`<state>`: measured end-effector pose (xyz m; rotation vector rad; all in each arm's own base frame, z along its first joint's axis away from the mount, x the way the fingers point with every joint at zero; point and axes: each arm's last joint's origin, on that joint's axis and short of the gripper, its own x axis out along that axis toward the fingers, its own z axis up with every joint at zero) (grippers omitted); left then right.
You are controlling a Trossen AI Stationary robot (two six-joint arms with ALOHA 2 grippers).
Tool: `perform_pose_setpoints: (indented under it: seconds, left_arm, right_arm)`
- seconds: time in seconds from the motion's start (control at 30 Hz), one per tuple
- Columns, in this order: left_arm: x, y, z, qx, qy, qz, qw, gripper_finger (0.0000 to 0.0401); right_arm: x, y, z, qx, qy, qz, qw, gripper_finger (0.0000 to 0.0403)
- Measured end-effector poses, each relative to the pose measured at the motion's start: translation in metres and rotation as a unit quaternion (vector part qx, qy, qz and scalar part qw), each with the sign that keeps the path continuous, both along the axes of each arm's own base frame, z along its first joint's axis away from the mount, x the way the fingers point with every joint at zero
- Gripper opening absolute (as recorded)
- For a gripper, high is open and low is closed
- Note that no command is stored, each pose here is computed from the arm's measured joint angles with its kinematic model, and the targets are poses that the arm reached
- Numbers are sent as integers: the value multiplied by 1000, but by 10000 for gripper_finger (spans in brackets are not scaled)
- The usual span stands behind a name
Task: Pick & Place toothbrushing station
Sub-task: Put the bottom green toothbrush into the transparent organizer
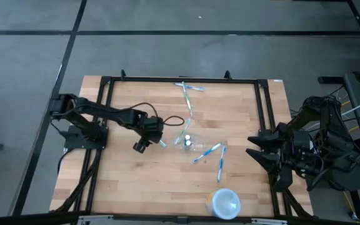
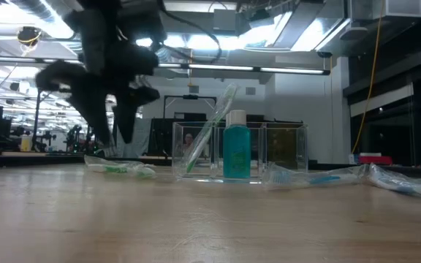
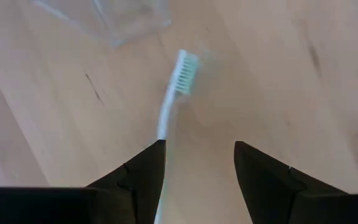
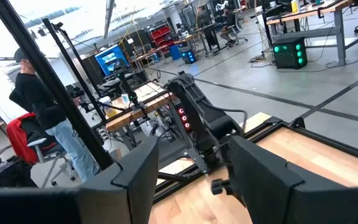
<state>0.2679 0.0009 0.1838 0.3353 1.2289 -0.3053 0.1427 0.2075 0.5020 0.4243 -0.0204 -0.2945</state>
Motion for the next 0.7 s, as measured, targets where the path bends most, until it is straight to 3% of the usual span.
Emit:
perform_pose_setpoints:
  seconds: [0.57,0.7]
  left_arm:
    - [17,18,-25,-24,9,12,1000,184]
    - [23,19,-23,-24,-19,18,999,183]
  right_arm:
    - [1,1,0,3,0,11,1000,201]
    - [1,1,0,3,0,11,1000,201]
